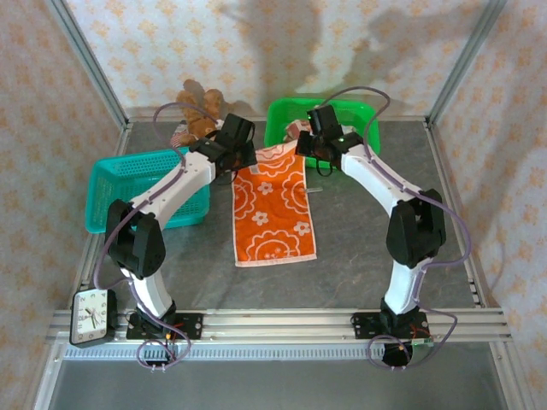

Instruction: Fold and stack the towels

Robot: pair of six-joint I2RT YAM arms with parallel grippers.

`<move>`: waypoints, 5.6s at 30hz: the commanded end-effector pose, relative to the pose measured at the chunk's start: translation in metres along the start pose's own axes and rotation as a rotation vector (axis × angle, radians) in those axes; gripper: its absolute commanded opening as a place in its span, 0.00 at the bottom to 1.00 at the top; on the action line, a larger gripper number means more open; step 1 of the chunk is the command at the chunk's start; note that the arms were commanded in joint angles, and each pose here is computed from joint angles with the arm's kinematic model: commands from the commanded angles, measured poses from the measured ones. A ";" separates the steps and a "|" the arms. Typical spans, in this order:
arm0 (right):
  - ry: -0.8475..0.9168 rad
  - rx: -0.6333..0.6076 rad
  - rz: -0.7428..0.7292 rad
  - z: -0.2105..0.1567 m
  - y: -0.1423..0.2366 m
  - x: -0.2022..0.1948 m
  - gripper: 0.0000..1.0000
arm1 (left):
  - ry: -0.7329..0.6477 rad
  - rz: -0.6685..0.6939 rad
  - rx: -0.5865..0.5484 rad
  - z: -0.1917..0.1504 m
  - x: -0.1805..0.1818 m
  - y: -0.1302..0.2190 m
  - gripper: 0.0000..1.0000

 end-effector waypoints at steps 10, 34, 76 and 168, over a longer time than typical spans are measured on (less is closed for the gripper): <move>-0.002 0.111 0.053 -0.079 0.028 0.016 0.00 | 0.051 -0.001 0.087 -0.062 0.052 0.027 0.00; 0.032 0.260 0.047 -0.206 0.078 0.026 0.00 | 0.118 -0.019 0.157 -0.166 0.102 0.057 0.00; 0.128 0.401 0.028 -0.292 0.088 0.034 0.00 | 0.087 0.030 0.264 -0.239 0.153 0.062 0.00; -0.005 0.330 -0.083 -0.151 -0.005 -0.036 0.18 | -0.104 0.196 0.209 -0.105 0.072 -0.057 0.00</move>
Point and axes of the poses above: each hand's point on the last joint's axis, 136 mm out from that joint toward the fingers, its own y axis back along the fingers, its own x axis along the line the jaws close on, z = x × y, the point moved 4 cm from there along y, back along the fingers, and after that the axes turned 15 degrees about y, right-handed, at the moved point
